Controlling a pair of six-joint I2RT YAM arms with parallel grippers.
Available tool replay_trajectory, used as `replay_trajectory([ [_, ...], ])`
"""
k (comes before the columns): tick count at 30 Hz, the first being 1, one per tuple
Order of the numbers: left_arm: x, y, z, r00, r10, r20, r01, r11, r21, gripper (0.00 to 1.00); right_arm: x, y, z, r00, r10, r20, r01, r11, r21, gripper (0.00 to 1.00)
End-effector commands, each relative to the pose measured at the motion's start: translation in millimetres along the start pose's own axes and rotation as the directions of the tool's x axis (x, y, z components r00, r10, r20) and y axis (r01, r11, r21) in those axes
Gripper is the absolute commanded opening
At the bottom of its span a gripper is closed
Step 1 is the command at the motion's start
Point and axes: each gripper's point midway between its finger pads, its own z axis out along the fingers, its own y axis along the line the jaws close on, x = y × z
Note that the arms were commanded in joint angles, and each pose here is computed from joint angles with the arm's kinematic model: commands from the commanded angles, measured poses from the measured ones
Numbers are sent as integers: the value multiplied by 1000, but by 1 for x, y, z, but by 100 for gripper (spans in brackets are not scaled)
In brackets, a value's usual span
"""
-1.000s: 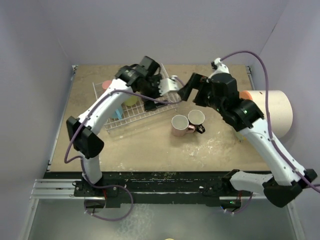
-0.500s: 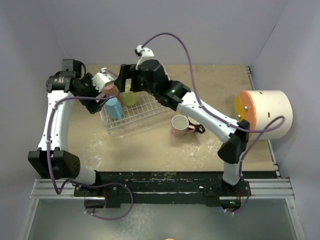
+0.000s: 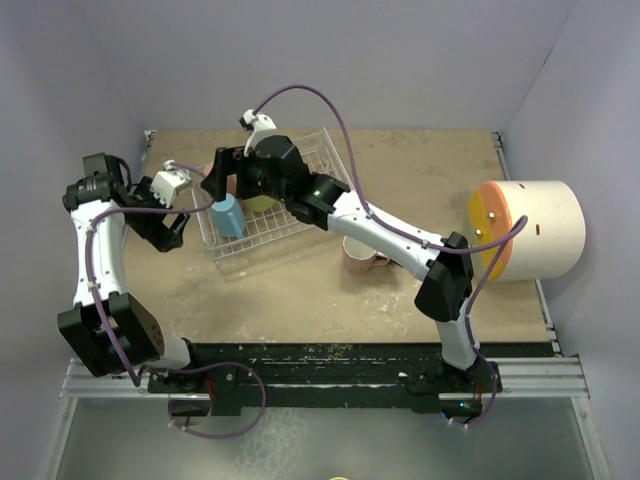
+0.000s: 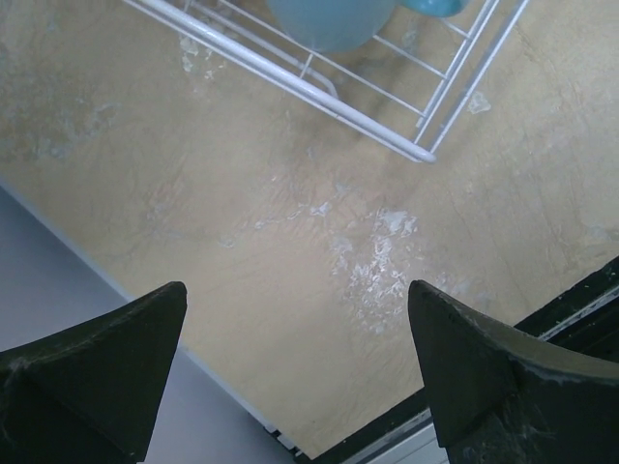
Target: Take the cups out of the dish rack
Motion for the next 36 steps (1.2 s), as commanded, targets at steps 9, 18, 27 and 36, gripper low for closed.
replay_trajectory([
  [9,-46,4,-5,963,251,103,-222,947,-231,99,-36,-27,-59,985,-9,-173,-14,991,-133,97],
  [18,-37,10,5,975,223,14,-212,944,-252,99,-53,-18,-84,983,70,-172,-115,956,-270,100],
  [27,-51,34,-21,982,107,153,-58,953,-296,99,-94,-41,-110,990,128,-56,-139,942,-305,100],
  [36,-117,55,-119,785,-195,588,275,960,-48,99,0,-83,-37,980,-87,-181,107,989,102,95],
])
